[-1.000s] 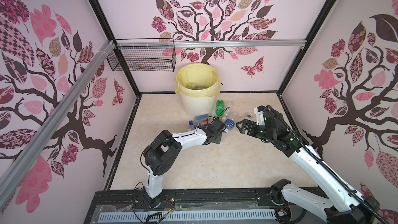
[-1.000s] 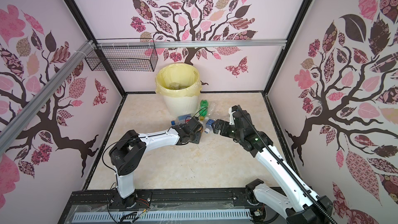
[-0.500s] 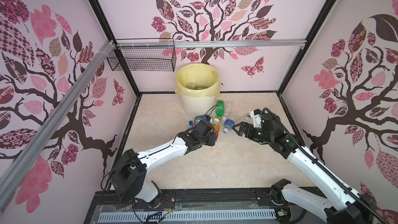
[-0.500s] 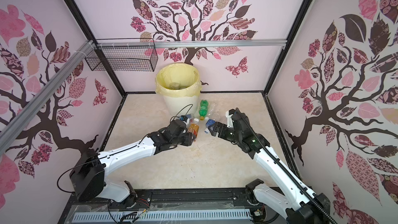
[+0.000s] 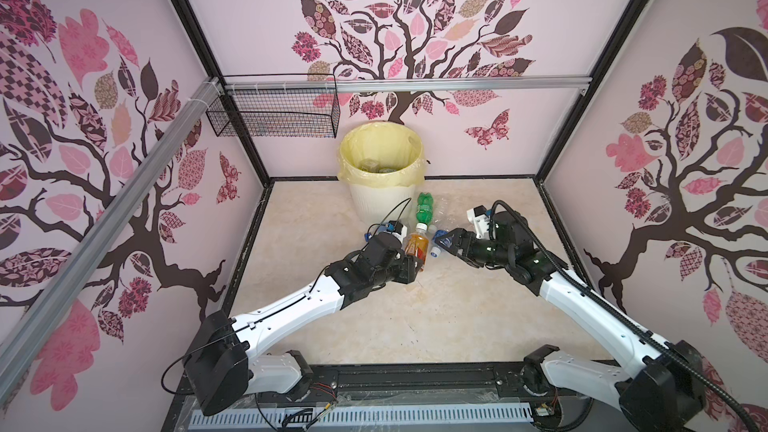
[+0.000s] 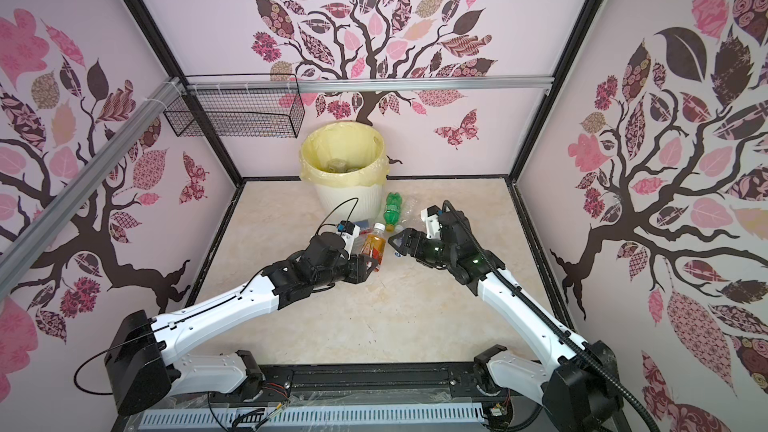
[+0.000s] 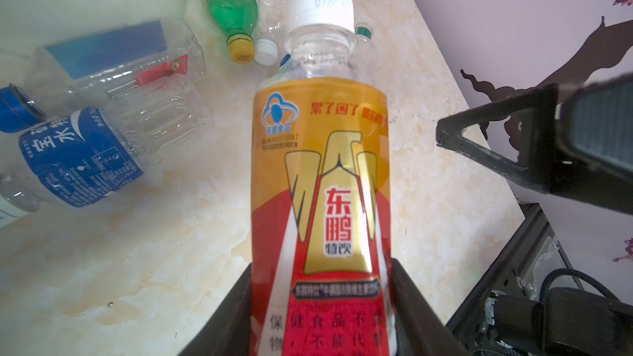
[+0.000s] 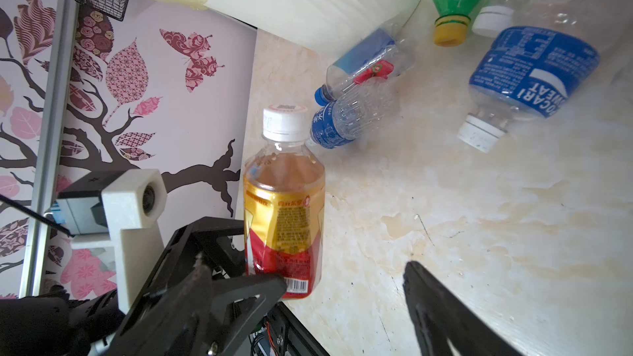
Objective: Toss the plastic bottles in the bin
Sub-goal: 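Lift the red-gold bottle toward the right gripper while the right approaches, then grasp the red-gold bottle's neck with the right gripper while the left holds, then carry the red-gold bottle over the bin with the right gripper while the left releases, then open the right gripper to drop the red-gold bottle into the bin, then lower the right gripper onto the green-labelled clear bottle and close it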
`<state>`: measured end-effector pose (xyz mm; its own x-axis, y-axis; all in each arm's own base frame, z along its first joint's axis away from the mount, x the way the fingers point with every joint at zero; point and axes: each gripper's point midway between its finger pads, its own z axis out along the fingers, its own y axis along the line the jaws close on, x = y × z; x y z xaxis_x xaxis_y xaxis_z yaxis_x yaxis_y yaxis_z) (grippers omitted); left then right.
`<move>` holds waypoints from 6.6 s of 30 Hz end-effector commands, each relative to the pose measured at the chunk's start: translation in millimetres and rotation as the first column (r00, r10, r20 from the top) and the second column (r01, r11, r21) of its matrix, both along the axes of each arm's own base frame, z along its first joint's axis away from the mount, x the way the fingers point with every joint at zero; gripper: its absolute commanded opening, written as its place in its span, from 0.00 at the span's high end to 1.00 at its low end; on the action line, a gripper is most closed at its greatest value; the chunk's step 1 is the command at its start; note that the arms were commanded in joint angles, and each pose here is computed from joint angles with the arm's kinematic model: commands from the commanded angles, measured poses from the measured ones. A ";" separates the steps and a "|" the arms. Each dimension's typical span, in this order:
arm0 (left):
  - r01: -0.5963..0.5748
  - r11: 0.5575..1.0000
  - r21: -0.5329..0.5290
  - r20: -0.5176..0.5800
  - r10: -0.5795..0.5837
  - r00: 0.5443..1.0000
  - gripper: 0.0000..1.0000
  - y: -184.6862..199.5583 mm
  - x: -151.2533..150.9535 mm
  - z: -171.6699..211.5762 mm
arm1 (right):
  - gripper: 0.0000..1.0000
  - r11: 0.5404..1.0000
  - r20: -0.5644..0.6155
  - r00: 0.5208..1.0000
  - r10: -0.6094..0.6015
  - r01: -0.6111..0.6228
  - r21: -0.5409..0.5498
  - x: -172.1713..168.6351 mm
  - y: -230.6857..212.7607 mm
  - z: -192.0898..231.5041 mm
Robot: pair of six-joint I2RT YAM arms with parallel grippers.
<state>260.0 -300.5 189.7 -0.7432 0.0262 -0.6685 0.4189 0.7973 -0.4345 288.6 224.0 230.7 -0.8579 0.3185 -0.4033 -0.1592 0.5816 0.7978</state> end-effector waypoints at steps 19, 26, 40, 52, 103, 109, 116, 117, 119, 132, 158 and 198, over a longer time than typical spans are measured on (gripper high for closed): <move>0.030 0.997 -0.066 -0.008 -0.030 1.000 0.54 -4.1 -19.5 4.7 | 0.21 0.996 -0.022 0.996 0.086 -0.085 0.021 13.8 52.0 -11.5; 0.029 0.997 -0.070 -0.011 -0.030 0.999 0.52 -4.8 -20.3 2.8 | 0.29 0.995 -0.049 0.994 0.097 -0.096 0.023 14.3 58.3 -22.8; 0.033 0.996 -0.083 -0.022 -0.035 0.999 0.51 -7.8 -22.7 1.8 | 0.27 0.993 -0.053 0.991 0.120 -0.118 0.026 13.0 63.7 -25.5; 0.018 0.999 -0.047 -0.021 -0.019 1.000 0.42 0.2 -23.5 -1.5 | 0.42 0.996 -0.015 0.996 0.091 -0.091 0.016 13.6 57.0 -16.2; -0.258 0.958 0.121 0.575 0.144 0.805 0.03 89.8 60.2 254.6 | 0.26 0.934 0.878 0.402 -0.258 0.337 0.120 139.3 33.0 339.5; -0.392 0.913 0.110 0.541 0.276 0.794 0.03 111.9 67.7 229.2 | 0.06 0.953 0.847 0.492 -0.203 0.299 0.055 191.3 73.5 311.8; -0.540 0.833 0.118 0.518 0.413 0.750 0.03 144.5 65.1 206.4 | 0.02 0.953 0.813 0.553 -0.182 0.302 0.008 202.3 77.4 299.4; -0.549 0.828 0.118 0.516 0.421 0.746 0.03 146.8 64.3 204.8 | 0.01 0.954 0.809 0.559 -0.182 0.301 0.006 201.5 76.9 296.8; -0.562 0.820 0.105 0.503 0.444 0.742 0.03 150.2 62.0 201.4 | 0.01 0.956 0.807 0.562 -0.183 0.294 0.012 196.3 75.0 294.9; -0.603 0.788 0.121 0.553 0.451 0.701 0.03 159.3 65.4 190.9 | 0.00 0.947 0.728 0.676 -0.118 0.297 -0.121 166.7 53.9 240.1; -0.304 0.941 0.147 0.244 0.263 0.933 0.03 107.4 32.2 108.7 | 0.00 0.748 0.298 0.885 -0.359 0.463 -0.475 86.9 -112.6 2.4; -0.212 0.966 0.150 0.195 0.181 0.964 0.03 72.1 21.7 52.4 | 0.11 0.749 -0.132 0.855 -0.501 0.351 -0.562 118.8 -126.7 -191.1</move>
<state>280.8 -229.5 239.4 -0.6377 0.0188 -0.7701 0.2965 0.9286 -0.2229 405.3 93.6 41.8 -0.7641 0.5036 -0.4032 0.3848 0.8574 0.3418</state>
